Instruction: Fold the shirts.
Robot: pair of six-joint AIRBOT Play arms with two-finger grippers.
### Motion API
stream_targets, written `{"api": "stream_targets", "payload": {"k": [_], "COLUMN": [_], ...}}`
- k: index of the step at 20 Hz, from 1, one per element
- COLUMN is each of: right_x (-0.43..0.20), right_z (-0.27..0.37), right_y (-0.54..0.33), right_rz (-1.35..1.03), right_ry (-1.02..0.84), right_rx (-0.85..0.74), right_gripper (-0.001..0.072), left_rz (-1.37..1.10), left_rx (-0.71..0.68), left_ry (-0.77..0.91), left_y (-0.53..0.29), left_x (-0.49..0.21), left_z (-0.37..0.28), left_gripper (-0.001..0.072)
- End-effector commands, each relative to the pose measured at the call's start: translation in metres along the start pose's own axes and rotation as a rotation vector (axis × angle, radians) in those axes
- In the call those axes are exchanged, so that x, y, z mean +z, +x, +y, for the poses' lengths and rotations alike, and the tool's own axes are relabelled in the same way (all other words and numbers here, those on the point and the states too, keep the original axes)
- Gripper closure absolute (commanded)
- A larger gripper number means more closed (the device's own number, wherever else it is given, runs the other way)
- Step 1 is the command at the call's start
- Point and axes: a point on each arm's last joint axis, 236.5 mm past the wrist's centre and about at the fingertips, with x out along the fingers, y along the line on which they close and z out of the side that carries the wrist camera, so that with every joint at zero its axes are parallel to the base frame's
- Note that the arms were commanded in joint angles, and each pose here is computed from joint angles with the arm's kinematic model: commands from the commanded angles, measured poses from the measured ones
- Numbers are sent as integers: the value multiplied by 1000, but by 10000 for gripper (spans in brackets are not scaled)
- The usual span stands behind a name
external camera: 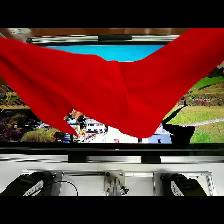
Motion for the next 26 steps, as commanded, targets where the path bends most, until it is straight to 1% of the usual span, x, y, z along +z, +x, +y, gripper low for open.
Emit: {"api": "stream_targets", "payload": {"k": [1,2,4,6,8,10,12,14,17,19,22,23,25,26], "right_x": [-9,-22,-60,-96,-107,-109,-122,-151,-203,-239,-318,-341,-372,-377], "right_z": [-26,-20,-11,-18,-29,-30,-28,-16,9,19,44,60,88,89], "right_y": [-9,-5,2,9,24,46,74,108,169,212,252,259,263,260], "right_rz": [41,90,248,396,430,415,434,502,585,605,746,800,883,906], "right_ry": [40,78,81,58,51,50,66,114,185,264,434,479,528,492], "right_rx": [-113,-90,-55,-85,-133,-139,-132,-102,-32,-34,-40,-10,71,98], "right_gripper": [635,635,635,635,635,635,635,635,635,635,634,591,72,51], "left_rz": [343,414,537,657,748,797,766,705,631,563,595,633,687,710], "left_rx": [109,81,-41,-164,-226,-244,-232,-198,-119,-46,21,30,24,27], "left_ry": [-26,-63,-96,-135,-158,-156,-173,-223,-351,-468,-617,-652,-708,-703], "left_y": [8,19,45,74,98,113,133,158,206,244,279,286,290,285], "left_x": [-82,-102,-139,-183,-225,-255,-264,-262,-257,-254,-279,-291,-305,-307], "left_z": [27,19,-9,-40,-60,-71,-70,-65,-44,-21,-7,-10,-17,-15], "left_gripper": [673,673,673,673,673,673,673,673,673,672,670,567,83,45]}}
